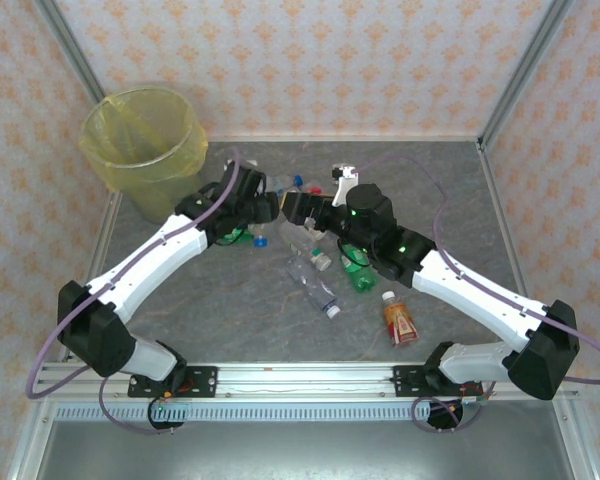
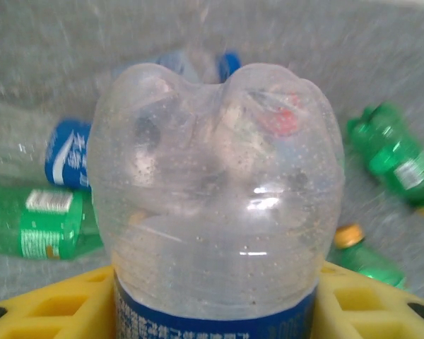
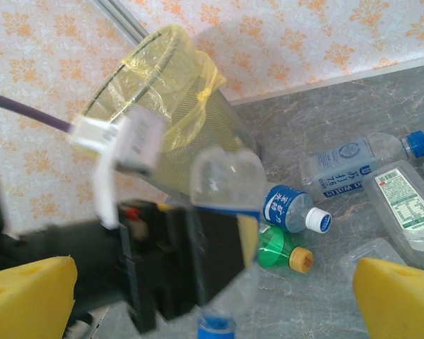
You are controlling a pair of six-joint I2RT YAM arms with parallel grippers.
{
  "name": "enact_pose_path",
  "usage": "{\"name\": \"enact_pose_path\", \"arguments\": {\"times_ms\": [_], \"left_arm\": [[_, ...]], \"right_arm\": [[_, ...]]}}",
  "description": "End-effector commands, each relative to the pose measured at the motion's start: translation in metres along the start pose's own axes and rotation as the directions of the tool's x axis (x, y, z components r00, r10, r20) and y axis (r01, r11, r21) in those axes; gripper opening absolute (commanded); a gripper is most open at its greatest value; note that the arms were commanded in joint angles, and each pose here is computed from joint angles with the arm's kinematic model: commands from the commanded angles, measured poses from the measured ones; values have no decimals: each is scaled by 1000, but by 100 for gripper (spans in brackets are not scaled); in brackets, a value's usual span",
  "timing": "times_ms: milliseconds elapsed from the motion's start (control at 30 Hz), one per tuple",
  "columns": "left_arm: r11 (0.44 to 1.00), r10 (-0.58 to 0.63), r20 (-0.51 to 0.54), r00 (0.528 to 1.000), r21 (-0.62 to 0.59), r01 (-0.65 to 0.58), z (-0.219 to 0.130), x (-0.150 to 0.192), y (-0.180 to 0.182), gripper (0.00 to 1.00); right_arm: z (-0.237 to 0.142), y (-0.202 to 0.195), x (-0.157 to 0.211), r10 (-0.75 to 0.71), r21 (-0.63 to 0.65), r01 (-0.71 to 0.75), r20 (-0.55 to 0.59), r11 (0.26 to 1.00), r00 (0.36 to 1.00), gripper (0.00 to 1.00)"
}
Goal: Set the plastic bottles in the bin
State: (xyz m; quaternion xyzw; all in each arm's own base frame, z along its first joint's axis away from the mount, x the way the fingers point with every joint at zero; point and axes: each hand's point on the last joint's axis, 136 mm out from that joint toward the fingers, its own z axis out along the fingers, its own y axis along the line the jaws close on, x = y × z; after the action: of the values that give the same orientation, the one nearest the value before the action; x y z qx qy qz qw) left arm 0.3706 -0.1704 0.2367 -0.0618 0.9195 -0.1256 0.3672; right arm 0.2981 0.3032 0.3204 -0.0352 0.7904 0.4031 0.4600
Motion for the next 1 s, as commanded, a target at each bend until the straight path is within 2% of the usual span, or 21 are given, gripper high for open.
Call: {"name": "enact_pose_path", "arguments": {"times_ms": [0,200,433,500,633,800,967], "left_arm": [[997,-64,111,992,-28,67,-28,-47,14,53],[988,-137,281,950,-37,153,-65,-119,43,52],[960,-204,374,905,-105,260,-85,-171,95,53],[945,-241,413,878,-105,309,-95,-185,112,52],[910,-329,489,808,-64,409,-112,-205,149,51],[831,-462,542,702,-13,557,-119,-211,207,51],[777,-530,552,643,13,629,-117,-214,244,52]], "right_arm": [[-9,14,-21,-8,-26,10,69,1000,998,100],[-14,15,-23,-8,-32,11,78,999,997,100],[-17,14,-22,0,-33,2,79,999,997,100],[-17,14,-22,1,-34,1,78,999,997,100],[-18,14,-22,3,-32,-1,76,999,997,100],[-17,13,-20,8,-32,-5,69,999,998,100],[-18,13,-20,4,-30,-2,66,1000,998,100]]}}
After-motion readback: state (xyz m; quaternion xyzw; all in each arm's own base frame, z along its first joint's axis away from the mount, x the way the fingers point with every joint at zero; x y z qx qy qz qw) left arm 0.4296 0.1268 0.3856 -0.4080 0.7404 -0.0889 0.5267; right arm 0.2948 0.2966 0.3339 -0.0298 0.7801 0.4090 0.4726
